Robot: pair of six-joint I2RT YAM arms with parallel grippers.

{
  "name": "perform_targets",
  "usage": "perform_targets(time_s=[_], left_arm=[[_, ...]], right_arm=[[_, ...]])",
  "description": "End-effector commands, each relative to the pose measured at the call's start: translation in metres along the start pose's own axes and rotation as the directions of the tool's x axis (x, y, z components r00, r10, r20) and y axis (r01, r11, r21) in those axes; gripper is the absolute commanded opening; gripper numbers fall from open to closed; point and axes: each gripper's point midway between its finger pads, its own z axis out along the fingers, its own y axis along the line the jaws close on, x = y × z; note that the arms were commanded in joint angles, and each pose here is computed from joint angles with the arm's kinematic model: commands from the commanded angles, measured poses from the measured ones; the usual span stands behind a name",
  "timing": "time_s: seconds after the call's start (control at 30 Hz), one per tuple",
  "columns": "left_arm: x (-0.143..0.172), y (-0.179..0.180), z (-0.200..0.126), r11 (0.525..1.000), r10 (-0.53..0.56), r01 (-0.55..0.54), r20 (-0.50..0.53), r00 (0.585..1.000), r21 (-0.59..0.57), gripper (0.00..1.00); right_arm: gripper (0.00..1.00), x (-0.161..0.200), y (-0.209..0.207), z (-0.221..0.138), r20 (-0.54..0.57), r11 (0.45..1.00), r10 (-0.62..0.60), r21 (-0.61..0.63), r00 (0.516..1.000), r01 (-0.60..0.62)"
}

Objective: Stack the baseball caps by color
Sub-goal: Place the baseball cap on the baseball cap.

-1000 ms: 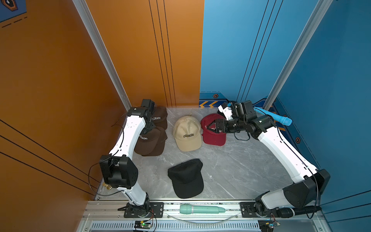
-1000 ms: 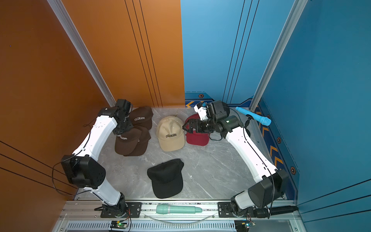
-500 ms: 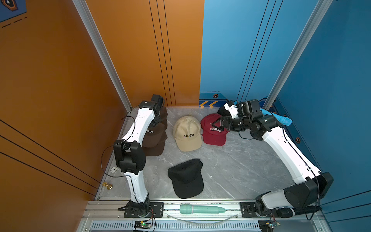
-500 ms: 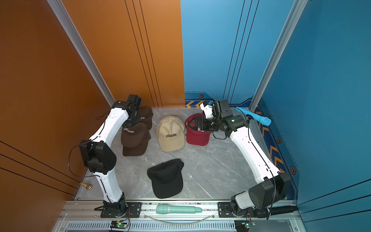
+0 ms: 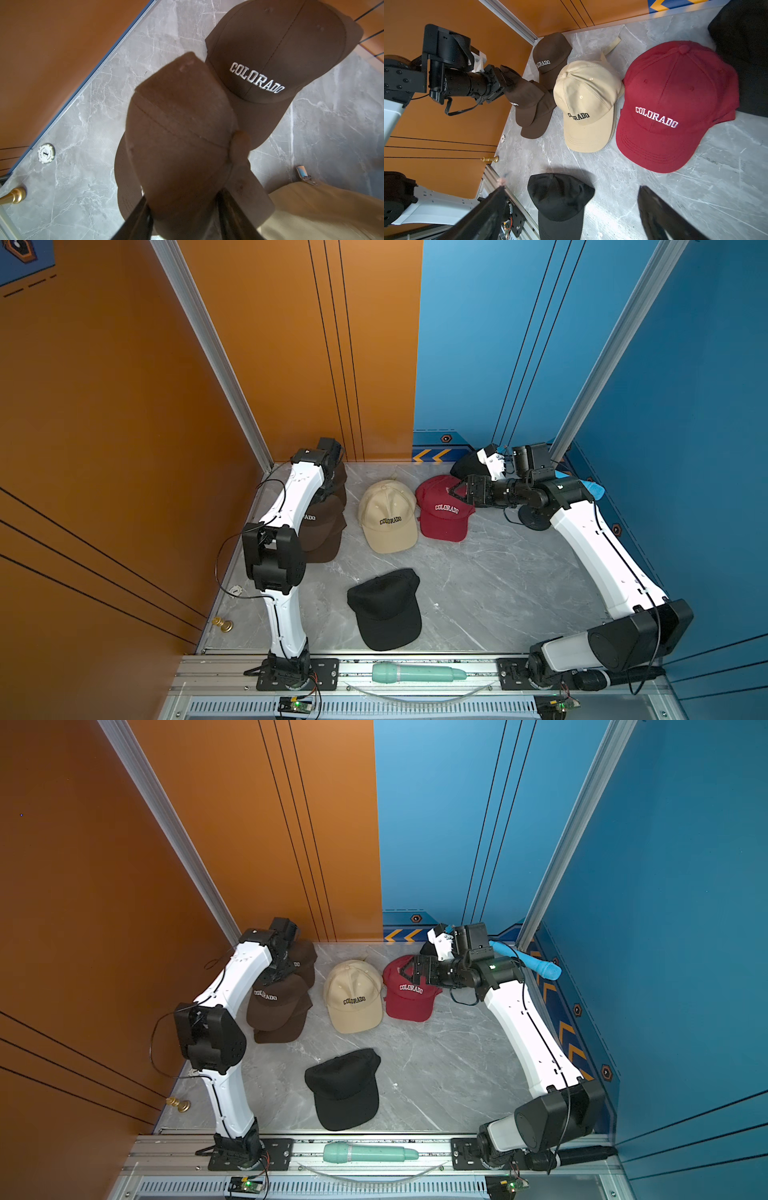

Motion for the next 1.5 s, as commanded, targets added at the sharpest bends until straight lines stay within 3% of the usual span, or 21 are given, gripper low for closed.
perform_targets(time_s=[0.0,0.33,0.43,0.57,0.73,1.2,1.47], left_arm=[[0.01,0.009,0.012,0.999,-0.001,0.0,-0.034,0.999,-0.047,0.62],[0.018,0.016,0.016,0.998,-0.001,-0.002,-0.059,0.998,-0.061,0.59],[0.019,0.018,0.014,0.998,0.002,-0.005,-0.06,0.998,-0.058,0.48],[0.021,0.018,0.012,0.999,-0.005,0.002,-0.07,0.998,-0.047,0.22],[0.026,0.016,0.008,0.999,-0.039,0.037,-0.093,0.995,-0.027,0.06],[0.022,0.031,-0.031,0.988,-0.15,0.148,-0.062,0.987,-0.035,0.09],[0.025,0.037,-0.045,0.986,-0.154,0.149,-0.067,0.986,-0.07,0.11]], right_arm=[[1.0,0.001,0.002,-0.002,-0.013,1.0,-0.01,-0.02,1.0,0.01],[1.0,0.002,0.001,-0.002,-0.014,1.0,-0.002,-0.018,1.0,0.001],[1.0,0.004,0.0,-0.003,-0.014,1.0,0.003,-0.015,1.0,-0.003],[1.0,0.006,-0.001,-0.004,-0.008,1.0,0.009,-0.009,1.0,-0.009],[1.0,0.006,-0.001,-0.005,0.004,1.0,0.016,-0.01,1.0,-0.016],[1.0,0.008,-0.006,-0.006,0.019,0.999,0.037,-0.029,0.999,-0.036],[1.0,0.007,-0.007,-0.005,0.032,0.998,0.047,-0.044,0.998,-0.045]])
